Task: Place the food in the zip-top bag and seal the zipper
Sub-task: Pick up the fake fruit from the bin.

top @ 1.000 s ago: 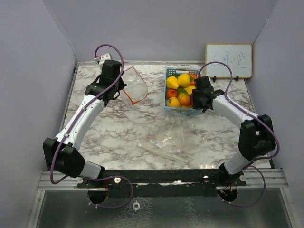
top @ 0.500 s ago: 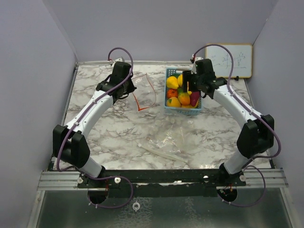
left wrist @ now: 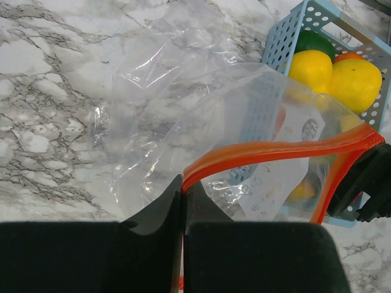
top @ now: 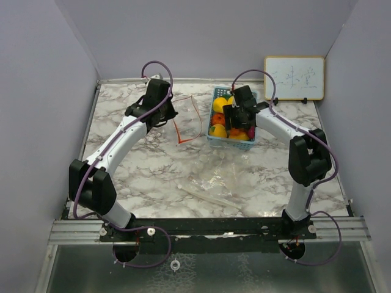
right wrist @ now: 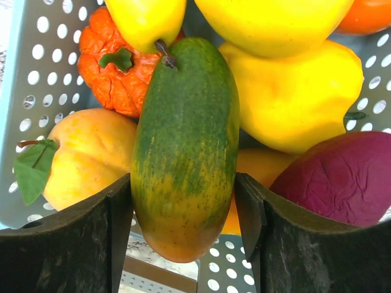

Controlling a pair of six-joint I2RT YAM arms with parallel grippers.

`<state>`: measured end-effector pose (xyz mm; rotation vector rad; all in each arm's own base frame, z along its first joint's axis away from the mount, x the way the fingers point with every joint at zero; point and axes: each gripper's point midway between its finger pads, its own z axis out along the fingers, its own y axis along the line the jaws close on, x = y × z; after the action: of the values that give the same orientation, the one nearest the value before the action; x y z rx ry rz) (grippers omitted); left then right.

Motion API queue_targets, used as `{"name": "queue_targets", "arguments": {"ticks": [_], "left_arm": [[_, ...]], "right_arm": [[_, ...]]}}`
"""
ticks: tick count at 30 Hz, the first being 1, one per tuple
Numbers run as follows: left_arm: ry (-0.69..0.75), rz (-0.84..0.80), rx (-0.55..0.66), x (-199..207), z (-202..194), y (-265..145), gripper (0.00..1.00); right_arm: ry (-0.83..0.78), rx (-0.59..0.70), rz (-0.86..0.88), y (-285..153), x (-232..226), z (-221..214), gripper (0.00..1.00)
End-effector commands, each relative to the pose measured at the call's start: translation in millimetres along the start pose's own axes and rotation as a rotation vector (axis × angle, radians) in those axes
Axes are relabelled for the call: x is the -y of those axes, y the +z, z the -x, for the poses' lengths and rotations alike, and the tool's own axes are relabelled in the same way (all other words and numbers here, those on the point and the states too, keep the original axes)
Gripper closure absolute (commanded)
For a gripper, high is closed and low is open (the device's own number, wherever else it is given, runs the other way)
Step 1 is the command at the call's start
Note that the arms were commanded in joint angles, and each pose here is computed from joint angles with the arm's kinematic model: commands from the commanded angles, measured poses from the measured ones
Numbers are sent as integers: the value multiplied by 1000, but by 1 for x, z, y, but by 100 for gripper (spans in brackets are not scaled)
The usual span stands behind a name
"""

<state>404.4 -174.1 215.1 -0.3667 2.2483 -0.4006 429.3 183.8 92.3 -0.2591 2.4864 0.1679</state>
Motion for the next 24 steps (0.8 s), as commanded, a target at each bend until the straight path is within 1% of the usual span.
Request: {"name": "queue_targets", "arguments": {"ticks": [1,4,5,7,11,16,20,22,24], "left_arm": [[-15,-67,20,20,13,-7,100],[-13,-72,13,22,12,-6,100],[-13,-72,12,22,12,-6,100],[-12,-70,11,23,13,-7,100],[-13,-74,12,28,19,-9,100],[-16,-82,-17,38,23,-9,100],[-22,-74,-54,42,16,-4,100],[-30,-76,-72,44,12,-1,100],[-38,-84,-83,47,11,1,100]], "right_arm": [[-5,-22,-95,6,13,-4,39],[0,-5,-99,3,14,0,56],[4,6,-96,0,13,4,59],[5,38,-69,-13,8,16,63],[4,146,92,-59,-21,48,64],[7,303,409,-134,-80,78,64],[8,411,626,-187,-117,98,64],[5,436,708,-202,-133,103,64],[13,433,758,-205,-145,103,64]]}}
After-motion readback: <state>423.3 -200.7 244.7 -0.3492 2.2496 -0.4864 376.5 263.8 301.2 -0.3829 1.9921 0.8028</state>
